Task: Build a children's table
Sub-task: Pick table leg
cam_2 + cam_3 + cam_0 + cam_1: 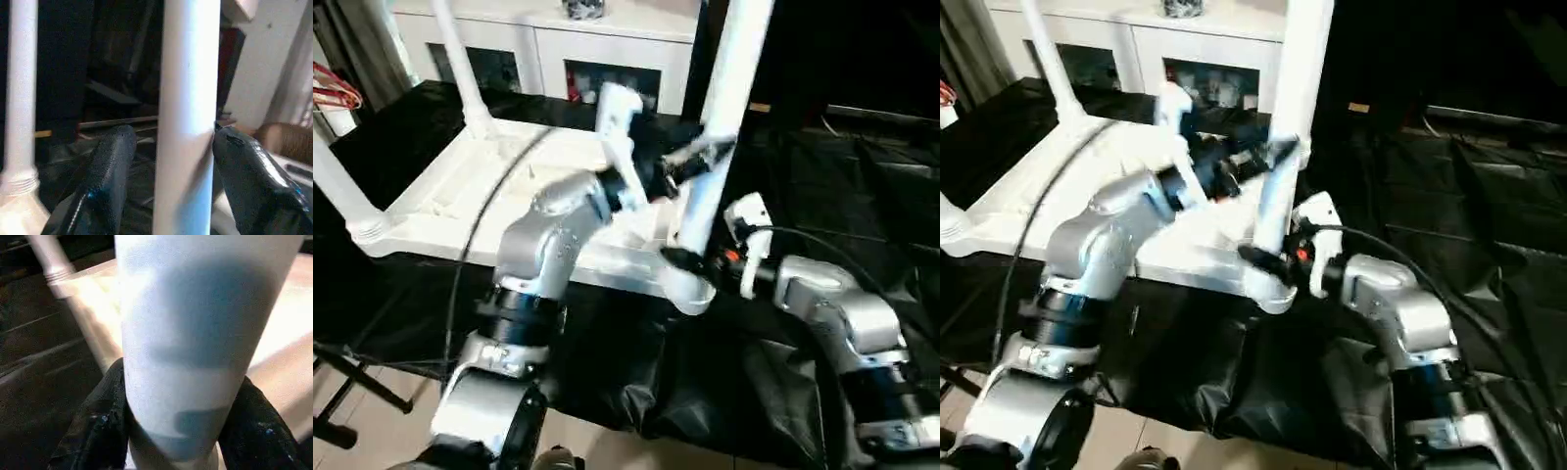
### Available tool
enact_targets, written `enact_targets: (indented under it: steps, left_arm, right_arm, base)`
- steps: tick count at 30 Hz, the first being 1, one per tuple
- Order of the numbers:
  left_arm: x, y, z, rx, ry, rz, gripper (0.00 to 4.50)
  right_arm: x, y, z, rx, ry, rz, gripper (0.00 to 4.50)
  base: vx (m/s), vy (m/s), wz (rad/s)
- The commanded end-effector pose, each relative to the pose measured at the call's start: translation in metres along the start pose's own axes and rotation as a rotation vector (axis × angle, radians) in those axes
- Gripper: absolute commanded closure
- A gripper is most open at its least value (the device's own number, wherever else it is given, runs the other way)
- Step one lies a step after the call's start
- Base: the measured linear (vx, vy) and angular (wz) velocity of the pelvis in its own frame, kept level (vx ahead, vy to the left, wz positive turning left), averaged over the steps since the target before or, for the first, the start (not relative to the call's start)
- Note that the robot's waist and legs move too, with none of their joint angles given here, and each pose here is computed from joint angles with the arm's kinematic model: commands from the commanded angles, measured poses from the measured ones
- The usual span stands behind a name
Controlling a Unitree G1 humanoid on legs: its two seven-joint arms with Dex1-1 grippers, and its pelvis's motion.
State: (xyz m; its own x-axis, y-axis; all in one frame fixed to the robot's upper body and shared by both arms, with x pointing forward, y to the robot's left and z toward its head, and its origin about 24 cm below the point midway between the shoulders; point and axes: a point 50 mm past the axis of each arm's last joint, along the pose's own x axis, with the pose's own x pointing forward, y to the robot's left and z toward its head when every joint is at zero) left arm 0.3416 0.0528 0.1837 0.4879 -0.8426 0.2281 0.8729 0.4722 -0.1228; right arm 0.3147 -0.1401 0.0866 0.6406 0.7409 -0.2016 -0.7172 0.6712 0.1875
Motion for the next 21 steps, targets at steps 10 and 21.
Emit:
enact_targets:
  steps: [10,21]
  left_arm:
    - [-0.052,0.015,-0.061,0.217,0.438,-0.241,1.61]
    - [-0.064,0.031,-0.096,0.315,0.702,-0.353,2.34]
  right_arm:
    - [-0.019,-0.029,0.008,-0.044,-0.083,-0.264,2.61]
    - [-0.030,-0.023,0.003,-0.043,-0.097,-0.285,2.61]
  base:
    - [0.000,0.000,0.00]
    - [0.000,0.000,0.00]
